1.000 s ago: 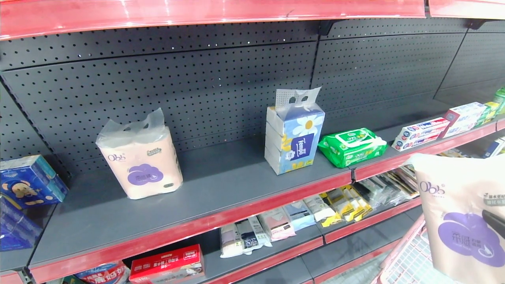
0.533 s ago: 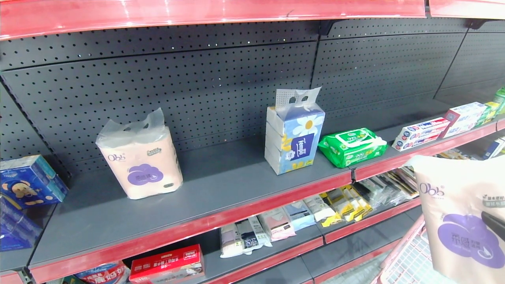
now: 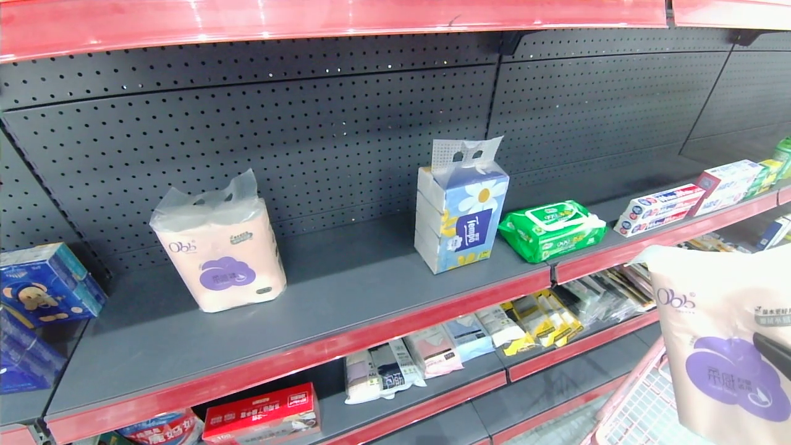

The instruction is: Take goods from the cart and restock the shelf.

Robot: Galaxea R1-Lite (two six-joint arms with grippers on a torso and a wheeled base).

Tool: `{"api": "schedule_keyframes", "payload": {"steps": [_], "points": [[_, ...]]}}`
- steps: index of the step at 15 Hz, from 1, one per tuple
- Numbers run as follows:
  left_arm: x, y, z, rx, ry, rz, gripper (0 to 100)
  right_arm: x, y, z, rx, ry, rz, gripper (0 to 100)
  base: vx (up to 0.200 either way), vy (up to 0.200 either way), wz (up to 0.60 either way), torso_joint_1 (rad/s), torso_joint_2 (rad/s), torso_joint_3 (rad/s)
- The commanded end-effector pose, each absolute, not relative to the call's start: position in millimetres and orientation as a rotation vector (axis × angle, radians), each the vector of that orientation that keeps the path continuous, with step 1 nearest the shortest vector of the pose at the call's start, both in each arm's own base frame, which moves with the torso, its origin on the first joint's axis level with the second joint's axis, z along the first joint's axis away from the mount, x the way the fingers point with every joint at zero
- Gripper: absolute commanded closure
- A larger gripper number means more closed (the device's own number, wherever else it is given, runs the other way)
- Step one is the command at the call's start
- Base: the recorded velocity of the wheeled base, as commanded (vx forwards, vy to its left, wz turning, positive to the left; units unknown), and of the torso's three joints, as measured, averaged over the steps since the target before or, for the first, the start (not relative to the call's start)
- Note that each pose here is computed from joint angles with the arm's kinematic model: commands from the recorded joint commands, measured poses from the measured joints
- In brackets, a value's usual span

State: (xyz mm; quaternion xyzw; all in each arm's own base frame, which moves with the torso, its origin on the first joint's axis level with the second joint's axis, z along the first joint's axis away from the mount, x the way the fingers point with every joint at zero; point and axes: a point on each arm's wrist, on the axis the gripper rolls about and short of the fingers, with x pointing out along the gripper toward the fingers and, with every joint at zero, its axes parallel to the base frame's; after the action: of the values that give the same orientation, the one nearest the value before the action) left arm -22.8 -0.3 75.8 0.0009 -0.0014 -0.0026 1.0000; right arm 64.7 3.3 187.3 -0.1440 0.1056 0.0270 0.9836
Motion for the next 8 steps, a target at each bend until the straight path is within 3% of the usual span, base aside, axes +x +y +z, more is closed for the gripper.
{"api": "schedule_keyframes", "payload": {"steps": [1,2,6,8], "points": [[-22.8,-0.3,75.8,0.002,-0.003,-0.005,0,65.5,3.4,187.1,-0.29,0.216,0.054,100,0.0,0.0,0.0,0.0,0.0,0.0],[-22.7,-0.3,75.8,0.002,-0.002,-0.005,0,65.8,3.3,187.0,-0.29,0.218,0.052,100,0.0,0.0,0.0,0.0,0.0,0.0],[-22.8,-0.3,75.8,0.002,-0.003,-0.005,0,65.7,3.4,185.5,-0.29,0.224,0.055,100,0.0,0.0,0.6,0.001,0.0,0.004],[-22.8,-0.3,75.8,0.002,-0.003,-0.005,0,65.1,3.4,185.2,-0.29,0.222,0.056,100,0.0,0.0,0.0,0.0,0.0,0.0]]}}
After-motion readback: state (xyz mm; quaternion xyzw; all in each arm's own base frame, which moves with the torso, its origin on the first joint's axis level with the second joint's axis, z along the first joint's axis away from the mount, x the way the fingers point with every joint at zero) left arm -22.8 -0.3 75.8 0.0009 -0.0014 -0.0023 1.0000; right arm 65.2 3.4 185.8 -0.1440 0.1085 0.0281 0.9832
